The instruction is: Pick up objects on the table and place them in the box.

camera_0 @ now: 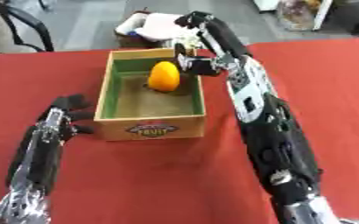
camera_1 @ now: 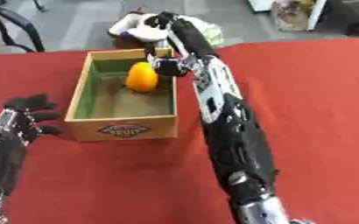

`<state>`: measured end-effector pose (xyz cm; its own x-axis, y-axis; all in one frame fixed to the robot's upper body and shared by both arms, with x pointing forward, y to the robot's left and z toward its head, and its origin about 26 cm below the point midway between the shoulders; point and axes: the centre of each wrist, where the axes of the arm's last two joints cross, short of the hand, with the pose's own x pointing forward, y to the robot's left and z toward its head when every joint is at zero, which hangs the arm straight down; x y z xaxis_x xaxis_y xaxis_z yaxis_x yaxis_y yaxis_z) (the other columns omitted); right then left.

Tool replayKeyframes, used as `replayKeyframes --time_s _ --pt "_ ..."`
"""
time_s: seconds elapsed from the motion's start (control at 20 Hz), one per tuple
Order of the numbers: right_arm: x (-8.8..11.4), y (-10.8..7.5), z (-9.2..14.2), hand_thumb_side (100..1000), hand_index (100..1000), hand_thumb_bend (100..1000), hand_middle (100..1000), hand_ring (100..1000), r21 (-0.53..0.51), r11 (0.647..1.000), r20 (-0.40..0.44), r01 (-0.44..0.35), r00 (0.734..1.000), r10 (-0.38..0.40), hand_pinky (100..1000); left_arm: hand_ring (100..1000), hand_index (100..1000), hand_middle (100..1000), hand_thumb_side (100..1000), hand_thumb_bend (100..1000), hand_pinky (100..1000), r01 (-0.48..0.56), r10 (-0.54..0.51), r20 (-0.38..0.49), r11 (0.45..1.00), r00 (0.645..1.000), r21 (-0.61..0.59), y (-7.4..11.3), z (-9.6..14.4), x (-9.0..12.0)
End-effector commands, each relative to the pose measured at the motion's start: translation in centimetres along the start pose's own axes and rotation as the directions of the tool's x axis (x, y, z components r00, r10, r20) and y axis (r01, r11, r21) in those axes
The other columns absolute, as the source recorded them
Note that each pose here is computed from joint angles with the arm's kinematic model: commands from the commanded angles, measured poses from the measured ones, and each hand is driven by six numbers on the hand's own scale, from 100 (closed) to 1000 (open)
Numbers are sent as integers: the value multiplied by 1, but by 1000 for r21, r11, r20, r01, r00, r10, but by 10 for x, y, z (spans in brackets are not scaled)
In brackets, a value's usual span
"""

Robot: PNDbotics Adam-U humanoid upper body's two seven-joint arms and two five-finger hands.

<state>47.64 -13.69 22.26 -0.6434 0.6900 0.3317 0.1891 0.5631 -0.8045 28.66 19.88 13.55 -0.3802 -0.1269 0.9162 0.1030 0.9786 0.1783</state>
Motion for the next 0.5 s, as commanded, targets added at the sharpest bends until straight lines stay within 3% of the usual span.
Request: replayKeyframes --time_s 0.05,0.5 --pt "-13 -29 0 187 813 100 707 757 -64 998 -31 14 999 -16 655 726 823 701 947 100 620 17 -17 17 1000 1000 9 4 -1 4" --pt "-60 -65 22 241 805 100 691 744 -133 991 -167 8 986 -30 635 726 822 701 947 100 620 26 -26 16 1000 1000 13 6 0 3"
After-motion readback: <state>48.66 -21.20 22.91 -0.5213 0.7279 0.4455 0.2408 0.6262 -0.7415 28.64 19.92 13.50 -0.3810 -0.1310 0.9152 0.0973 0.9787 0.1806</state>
